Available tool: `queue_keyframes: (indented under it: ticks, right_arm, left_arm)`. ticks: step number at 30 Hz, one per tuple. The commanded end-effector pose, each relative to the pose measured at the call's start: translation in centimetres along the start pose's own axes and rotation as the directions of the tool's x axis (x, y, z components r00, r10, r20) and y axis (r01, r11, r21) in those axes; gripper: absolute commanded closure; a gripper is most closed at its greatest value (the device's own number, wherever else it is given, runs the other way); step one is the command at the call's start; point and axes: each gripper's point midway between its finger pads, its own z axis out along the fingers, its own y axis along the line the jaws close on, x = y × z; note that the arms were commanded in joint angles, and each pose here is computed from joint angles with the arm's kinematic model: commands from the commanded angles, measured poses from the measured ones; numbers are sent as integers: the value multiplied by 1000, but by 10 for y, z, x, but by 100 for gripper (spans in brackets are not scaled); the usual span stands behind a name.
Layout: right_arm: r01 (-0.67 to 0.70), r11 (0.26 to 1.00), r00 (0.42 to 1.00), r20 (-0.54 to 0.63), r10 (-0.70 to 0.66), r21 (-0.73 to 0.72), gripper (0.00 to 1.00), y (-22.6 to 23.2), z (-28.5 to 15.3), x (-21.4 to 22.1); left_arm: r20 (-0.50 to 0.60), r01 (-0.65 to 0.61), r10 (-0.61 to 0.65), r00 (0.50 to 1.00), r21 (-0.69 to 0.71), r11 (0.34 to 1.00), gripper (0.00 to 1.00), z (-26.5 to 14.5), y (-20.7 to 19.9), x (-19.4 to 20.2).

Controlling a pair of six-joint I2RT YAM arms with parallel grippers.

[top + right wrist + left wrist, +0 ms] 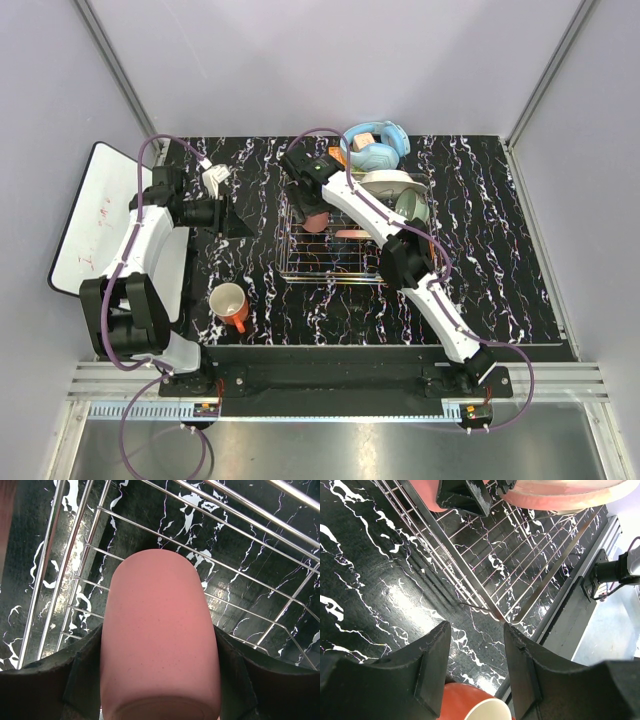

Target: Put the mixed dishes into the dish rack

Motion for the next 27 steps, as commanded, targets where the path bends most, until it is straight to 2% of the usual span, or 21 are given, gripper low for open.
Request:
queue_keyframes:
  ticks: [1,3,6,7,8,18,27]
  right_arm:
    - [21,1000,999,31,-22,14,84,4,9,-5]
    - [24,1000,999,26,-24,16,66,4,12,-4]
    - [30,999,999,32,-31,25,33,3,12,-5]
    - [31,999,999,41,-32,27,10,2,10,-7]
    - [36,999,998,50,-37,30,1,3,8,-9]
    - [26,998,982,185,-37,63,0,-7,-32,-46]
    - [32,997,962,270,-49,68,0,-3,-100,-54]
  left_arm:
    - [26,-57,57,998,-1,998,51,-5,-5,-8]
    - [24,-58,58,998,-2,998,51,-5,-4,-7]
    - [19,-56,56,998,-2,998,51,-4,-3,-4]
    - [16,-54,54,998,-2,999,51,-4,-3,-3]
    - [13,-50,50,999,-1,999,51,-3,-2,-2]
    - [7,-53,53,999,-1,999,51,-3,-2,0]
    - [-15,-114,113,993,-55,992,52,-11,0,3]
